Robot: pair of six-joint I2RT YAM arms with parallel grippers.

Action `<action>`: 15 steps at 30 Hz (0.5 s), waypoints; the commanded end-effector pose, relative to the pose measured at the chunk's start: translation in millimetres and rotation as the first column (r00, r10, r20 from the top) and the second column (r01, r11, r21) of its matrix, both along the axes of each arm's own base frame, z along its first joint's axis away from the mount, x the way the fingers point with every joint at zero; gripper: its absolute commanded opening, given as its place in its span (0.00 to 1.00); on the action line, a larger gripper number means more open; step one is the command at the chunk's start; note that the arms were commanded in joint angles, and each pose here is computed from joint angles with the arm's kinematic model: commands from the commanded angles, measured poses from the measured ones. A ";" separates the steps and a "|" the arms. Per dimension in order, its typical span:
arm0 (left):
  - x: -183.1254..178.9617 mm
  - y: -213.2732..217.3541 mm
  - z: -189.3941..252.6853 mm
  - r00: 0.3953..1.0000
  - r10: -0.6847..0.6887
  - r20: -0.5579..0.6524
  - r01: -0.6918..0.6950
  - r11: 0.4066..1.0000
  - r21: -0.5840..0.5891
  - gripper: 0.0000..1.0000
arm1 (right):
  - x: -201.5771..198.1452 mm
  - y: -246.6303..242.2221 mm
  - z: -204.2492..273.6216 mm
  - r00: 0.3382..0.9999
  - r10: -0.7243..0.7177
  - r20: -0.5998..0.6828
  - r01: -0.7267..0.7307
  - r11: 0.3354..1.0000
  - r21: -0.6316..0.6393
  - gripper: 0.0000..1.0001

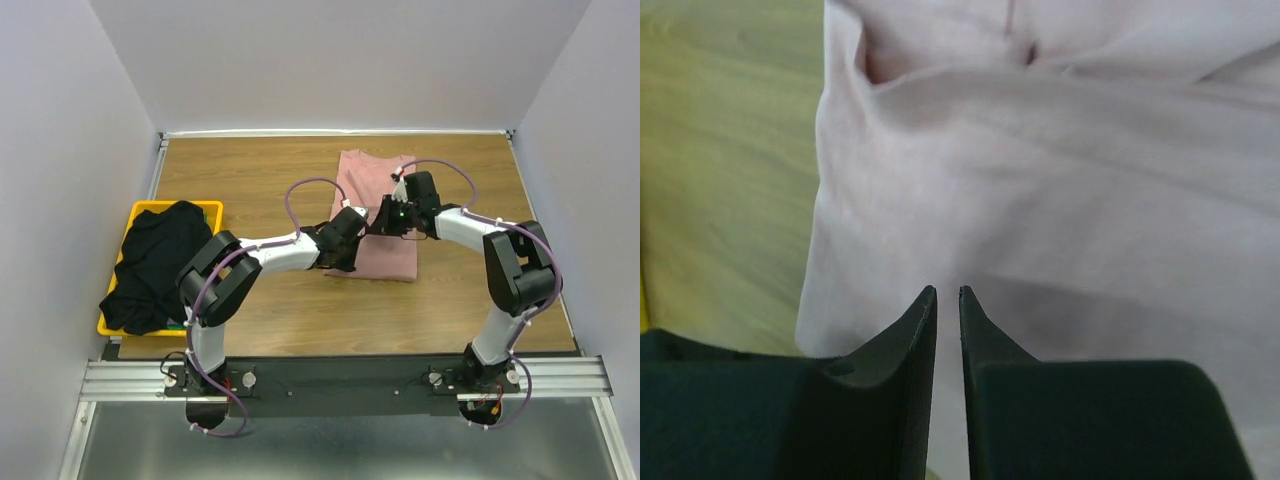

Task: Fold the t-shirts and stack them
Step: Fold the tshirt

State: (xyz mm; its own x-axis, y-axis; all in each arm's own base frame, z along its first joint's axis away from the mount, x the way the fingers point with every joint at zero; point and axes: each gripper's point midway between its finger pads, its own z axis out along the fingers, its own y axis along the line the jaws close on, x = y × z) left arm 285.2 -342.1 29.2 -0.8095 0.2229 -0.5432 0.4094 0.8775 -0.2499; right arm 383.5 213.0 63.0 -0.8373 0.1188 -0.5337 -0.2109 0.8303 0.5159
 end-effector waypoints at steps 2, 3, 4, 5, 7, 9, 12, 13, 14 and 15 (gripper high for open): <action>-8.8 2.6 7.1 1.000 -0.010 -0.009 0.010 1.000 -0.010 0.25 | -7.2 31.1 -12.5 0.994 0.107 -0.023 -0.103 0.986 0.129 0.20; -8.6 3.8 8.4 1.000 -0.002 -0.007 0.002 1.000 -0.010 0.25 | -0.4 31.7 -12.1 0.995 0.095 -0.019 -0.092 0.988 0.127 0.20; -6.5 4.9 17.5 1.000 0.011 0.010 -0.011 1.000 -0.023 0.25 | 1.7 31.2 -13.5 0.996 0.081 -0.030 -0.076 0.989 0.129 0.20; -2.1 6.7 25.2 0.998 0.043 0.035 -0.042 0.999 -0.034 0.25 | 4.0 30.4 -9.5 0.997 0.064 -0.036 -0.058 0.988 0.144 0.20; 0.0 13.7 37.7 0.994 0.079 0.071 -0.074 0.996 -0.058 0.25 | 1.6 31.7 1.2 0.997 0.073 -0.033 -0.066 0.982 0.176 0.20; 9.2 17.0 70.8 0.984 0.120 0.133 -0.100 0.983 -0.153 0.25 | -9.0 27.4 14.3 0.997 0.070 -0.025 -0.064 0.978 0.201 0.20; 6.3 20.5 84.5 0.988 0.097 0.116 -0.062 0.959 -0.275 0.25 | -38.9 18.5 21.4 0.995 0.077 -0.057 -0.059 0.959 0.277 0.20; 3.0 20.1 74.9 0.993 0.076 0.091 -0.048 0.959 -0.280 0.25 | -53.2 19.3 22.6 0.992 0.104 -0.075 -0.075 0.943 0.323 0.20; -3.7 17.6 68.1 0.998 0.037 0.052 -0.020 0.956 -0.294 0.25 | -71.6 17.0 21.0 0.988 0.120 -0.097 -0.074 0.920 0.384 0.20; -6.5 13.5 64.2 0.999 0.014 0.034 -0.002 0.952 -0.305 0.25 | -82.6 14.7 16.7 0.985 0.126 -0.115 -0.067 0.908 0.413 0.20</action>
